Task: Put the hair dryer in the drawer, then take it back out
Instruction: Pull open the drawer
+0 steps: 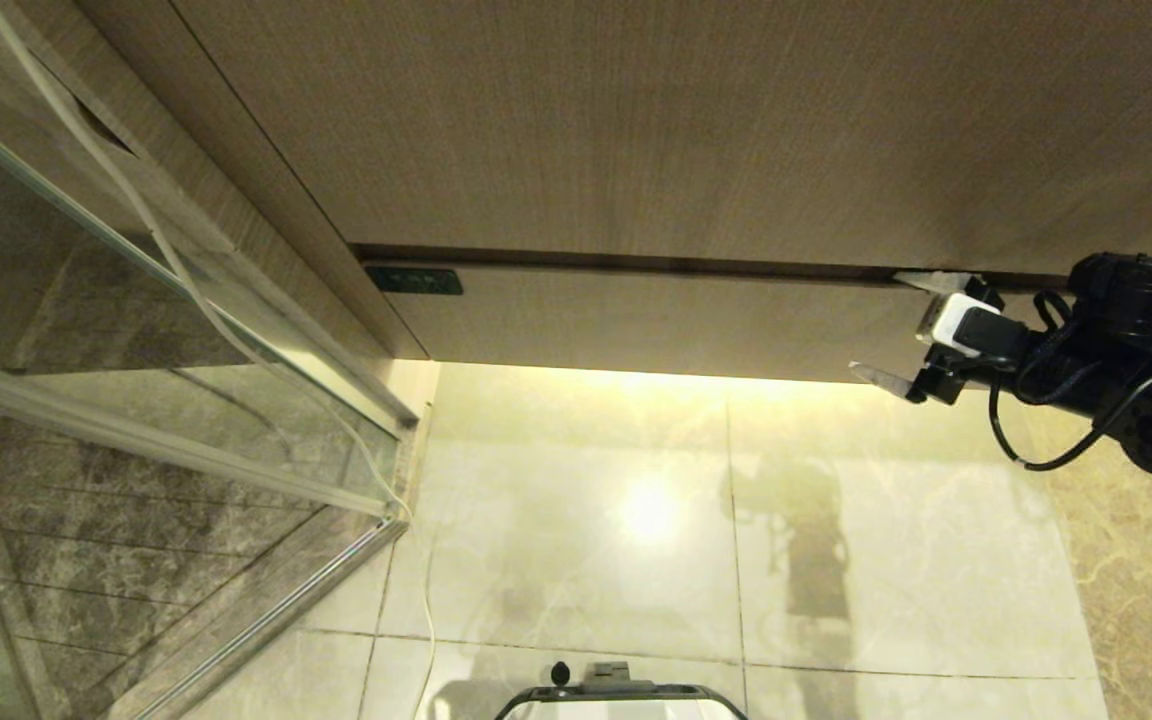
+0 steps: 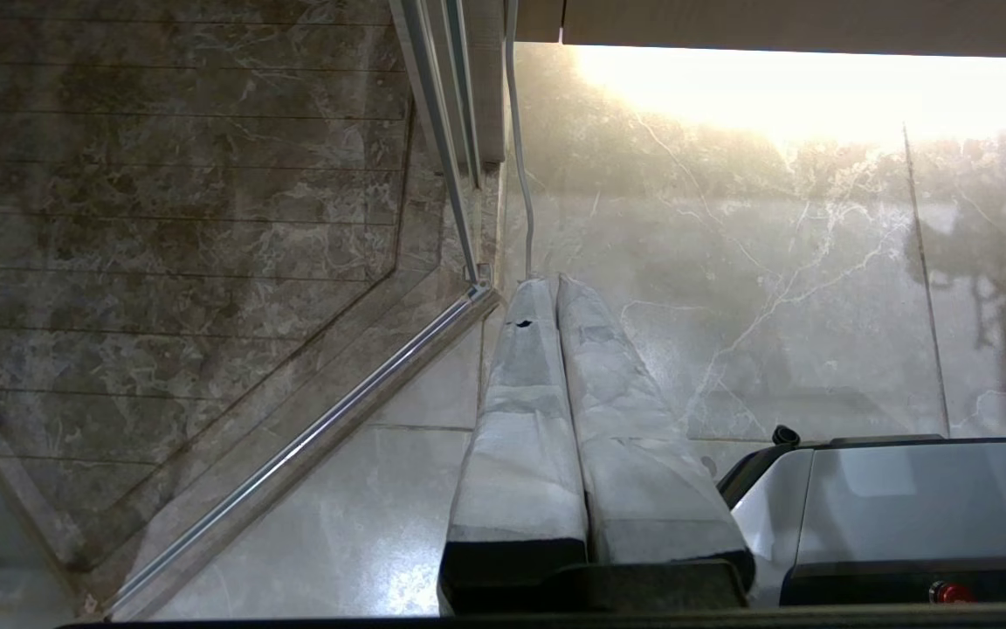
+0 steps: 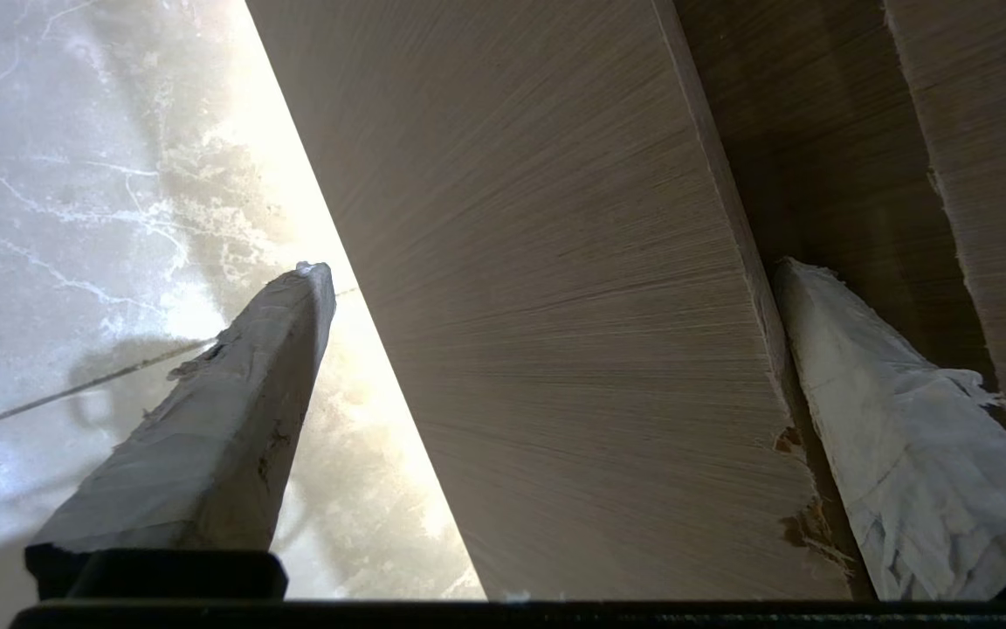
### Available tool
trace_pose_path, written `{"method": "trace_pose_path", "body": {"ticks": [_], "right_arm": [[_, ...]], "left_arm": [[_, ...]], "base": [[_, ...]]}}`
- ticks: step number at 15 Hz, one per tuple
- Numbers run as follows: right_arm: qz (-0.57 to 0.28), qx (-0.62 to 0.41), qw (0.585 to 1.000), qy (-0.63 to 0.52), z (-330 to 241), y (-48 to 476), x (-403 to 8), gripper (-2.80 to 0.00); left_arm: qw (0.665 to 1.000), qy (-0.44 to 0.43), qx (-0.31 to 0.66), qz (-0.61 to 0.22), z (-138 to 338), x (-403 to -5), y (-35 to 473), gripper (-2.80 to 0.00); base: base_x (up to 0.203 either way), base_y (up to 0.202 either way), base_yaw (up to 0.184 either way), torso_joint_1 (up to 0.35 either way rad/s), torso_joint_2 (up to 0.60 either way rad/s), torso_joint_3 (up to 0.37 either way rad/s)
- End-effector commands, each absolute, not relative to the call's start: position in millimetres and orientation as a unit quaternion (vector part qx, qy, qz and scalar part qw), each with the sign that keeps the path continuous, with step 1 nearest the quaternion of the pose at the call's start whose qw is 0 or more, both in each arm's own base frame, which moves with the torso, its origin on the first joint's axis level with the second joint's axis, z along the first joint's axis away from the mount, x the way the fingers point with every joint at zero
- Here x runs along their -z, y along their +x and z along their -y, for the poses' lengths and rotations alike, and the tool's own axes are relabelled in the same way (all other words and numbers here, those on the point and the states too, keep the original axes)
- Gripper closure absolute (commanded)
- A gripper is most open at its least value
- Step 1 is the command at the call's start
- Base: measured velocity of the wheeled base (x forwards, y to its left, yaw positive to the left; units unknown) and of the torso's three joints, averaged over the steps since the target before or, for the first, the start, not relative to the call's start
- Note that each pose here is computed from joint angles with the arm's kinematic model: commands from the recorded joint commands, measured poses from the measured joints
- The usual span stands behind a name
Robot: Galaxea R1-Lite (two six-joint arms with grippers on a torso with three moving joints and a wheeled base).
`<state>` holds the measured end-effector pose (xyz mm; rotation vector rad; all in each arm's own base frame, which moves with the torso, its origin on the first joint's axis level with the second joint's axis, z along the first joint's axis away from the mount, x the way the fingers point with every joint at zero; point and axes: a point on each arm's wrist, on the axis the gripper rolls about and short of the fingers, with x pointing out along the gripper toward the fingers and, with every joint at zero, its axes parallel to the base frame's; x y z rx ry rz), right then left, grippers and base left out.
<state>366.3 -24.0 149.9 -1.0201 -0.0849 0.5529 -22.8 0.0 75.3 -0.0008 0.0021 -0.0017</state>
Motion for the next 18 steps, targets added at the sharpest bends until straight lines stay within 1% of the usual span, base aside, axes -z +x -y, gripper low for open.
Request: {"method": "trace_pose_path", "body": {"ticks": [1,18], "right_arm": [[0.034,-0.266,0.836,-0.479,23.7,363.8,-145.5,-2.80],[0.014,-0.274,0.842,-0.464,21.4,355.3,-142.9,-2.80]], "left_arm": [[1.000,-0.001,0.001,-0.002,0.0,-74.9,-22.7,0.00],[1.000,-0.001,0.001,-0.001,0.0,-75.3,-22.8,0.00]], "base": [[0.000,0.000,0.000,0.000,0.00,0.000],[0.000,0.000,0.000,0.000,0.00,0.000]]}}
